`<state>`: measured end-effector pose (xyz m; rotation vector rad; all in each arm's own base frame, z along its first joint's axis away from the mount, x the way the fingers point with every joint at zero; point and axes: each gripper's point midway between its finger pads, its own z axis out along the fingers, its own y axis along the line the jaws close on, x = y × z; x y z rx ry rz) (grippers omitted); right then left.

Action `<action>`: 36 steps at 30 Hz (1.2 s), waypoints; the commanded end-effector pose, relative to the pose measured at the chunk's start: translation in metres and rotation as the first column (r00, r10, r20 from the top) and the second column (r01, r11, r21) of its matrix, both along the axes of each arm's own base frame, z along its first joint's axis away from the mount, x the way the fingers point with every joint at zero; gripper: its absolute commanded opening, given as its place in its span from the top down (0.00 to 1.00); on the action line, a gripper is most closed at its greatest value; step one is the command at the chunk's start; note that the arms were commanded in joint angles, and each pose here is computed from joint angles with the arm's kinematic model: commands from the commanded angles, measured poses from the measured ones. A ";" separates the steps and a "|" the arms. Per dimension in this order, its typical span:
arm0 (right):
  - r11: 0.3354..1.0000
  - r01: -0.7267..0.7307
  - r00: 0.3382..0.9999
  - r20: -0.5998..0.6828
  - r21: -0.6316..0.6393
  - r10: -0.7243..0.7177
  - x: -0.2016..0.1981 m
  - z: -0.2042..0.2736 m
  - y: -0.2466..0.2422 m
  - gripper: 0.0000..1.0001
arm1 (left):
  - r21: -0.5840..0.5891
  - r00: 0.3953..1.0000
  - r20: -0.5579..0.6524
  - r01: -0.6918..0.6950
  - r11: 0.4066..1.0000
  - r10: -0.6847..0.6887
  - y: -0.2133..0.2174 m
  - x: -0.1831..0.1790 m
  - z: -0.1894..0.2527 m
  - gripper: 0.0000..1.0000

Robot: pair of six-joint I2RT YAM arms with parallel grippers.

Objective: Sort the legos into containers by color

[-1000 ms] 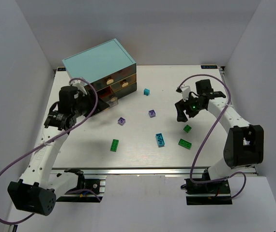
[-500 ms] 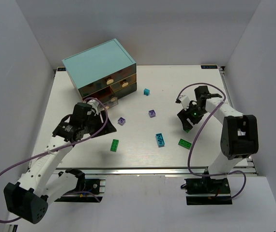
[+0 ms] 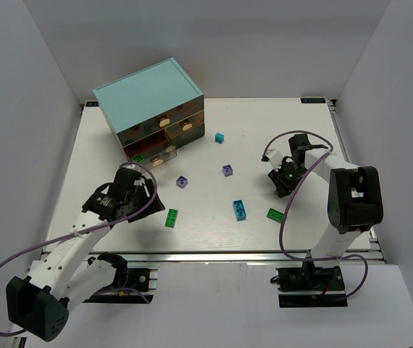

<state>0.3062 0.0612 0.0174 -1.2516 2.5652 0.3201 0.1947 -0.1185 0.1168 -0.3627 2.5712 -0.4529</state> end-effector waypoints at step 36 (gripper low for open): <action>0.703 -0.469 0.805 0.586 0.535 0.090 0.078 0.232 0.461 0.69 | -0.060 0.927 -0.063 -0.372 0.926 0.369 0.026 -0.018 -0.026 0.16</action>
